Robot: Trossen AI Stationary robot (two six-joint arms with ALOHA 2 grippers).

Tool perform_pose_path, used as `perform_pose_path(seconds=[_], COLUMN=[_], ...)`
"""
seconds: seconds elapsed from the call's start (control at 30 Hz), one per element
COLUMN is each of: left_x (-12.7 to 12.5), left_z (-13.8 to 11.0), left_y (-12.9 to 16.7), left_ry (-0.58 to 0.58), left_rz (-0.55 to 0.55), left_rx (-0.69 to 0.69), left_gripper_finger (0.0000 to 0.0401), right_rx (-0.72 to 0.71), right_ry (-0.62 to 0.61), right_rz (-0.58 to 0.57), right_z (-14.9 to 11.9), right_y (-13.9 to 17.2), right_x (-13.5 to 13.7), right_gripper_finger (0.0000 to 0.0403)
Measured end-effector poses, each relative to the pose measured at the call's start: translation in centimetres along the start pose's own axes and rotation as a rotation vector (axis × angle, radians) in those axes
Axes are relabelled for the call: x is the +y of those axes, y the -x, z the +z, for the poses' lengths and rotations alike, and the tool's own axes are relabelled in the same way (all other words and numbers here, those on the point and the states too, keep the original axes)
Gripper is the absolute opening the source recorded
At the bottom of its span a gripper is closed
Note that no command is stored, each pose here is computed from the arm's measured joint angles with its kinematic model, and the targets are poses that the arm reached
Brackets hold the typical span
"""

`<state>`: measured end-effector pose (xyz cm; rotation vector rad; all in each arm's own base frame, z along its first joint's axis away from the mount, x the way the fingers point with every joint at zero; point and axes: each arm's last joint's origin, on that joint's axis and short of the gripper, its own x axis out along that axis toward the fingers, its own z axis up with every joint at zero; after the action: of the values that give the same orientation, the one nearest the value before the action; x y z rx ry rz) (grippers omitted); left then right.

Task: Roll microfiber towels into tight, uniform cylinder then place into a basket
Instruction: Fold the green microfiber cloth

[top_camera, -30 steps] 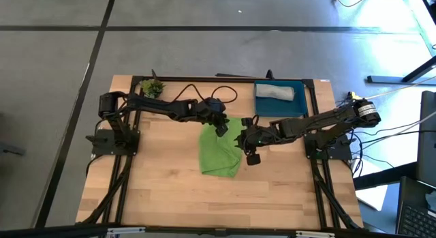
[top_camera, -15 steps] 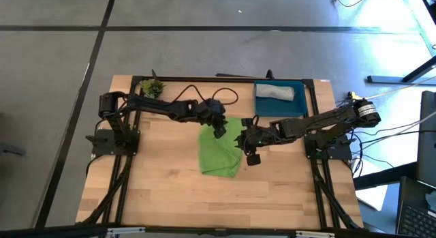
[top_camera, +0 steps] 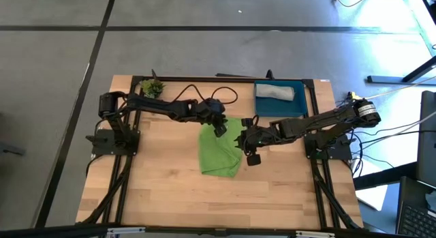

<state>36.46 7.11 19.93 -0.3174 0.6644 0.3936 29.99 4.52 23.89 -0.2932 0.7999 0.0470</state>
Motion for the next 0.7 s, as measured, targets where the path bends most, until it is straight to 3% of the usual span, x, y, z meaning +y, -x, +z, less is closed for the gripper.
perform_pose_path(seconds=[0.2,0.5,0.7], left_x=[0.0,-0.2,-0.1], left_z=[0.0,-0.1,0.2], left_y=[0.0,0.0,0.5], left_ry=[-0.019,-0.012,-0.041], left_rz=[0.001,-0.073,-0.072], left_rx=[0.0,0.022,0.013], left_gripper_finger=[0.0077,0.0118,0.012], right_rx=[0.0,0.001,0.025], right_ry=[0.001,-0.011,-0.167], right_rz=[0.002,-0.001,-0.135], right_z=[0.0,0.0,-0.3], right_y=[0.0,0.0,-0.1], right_x=[0.0,0.0,-1.3], right_gripper_finger=[0.0108,0.0108,0.0108])
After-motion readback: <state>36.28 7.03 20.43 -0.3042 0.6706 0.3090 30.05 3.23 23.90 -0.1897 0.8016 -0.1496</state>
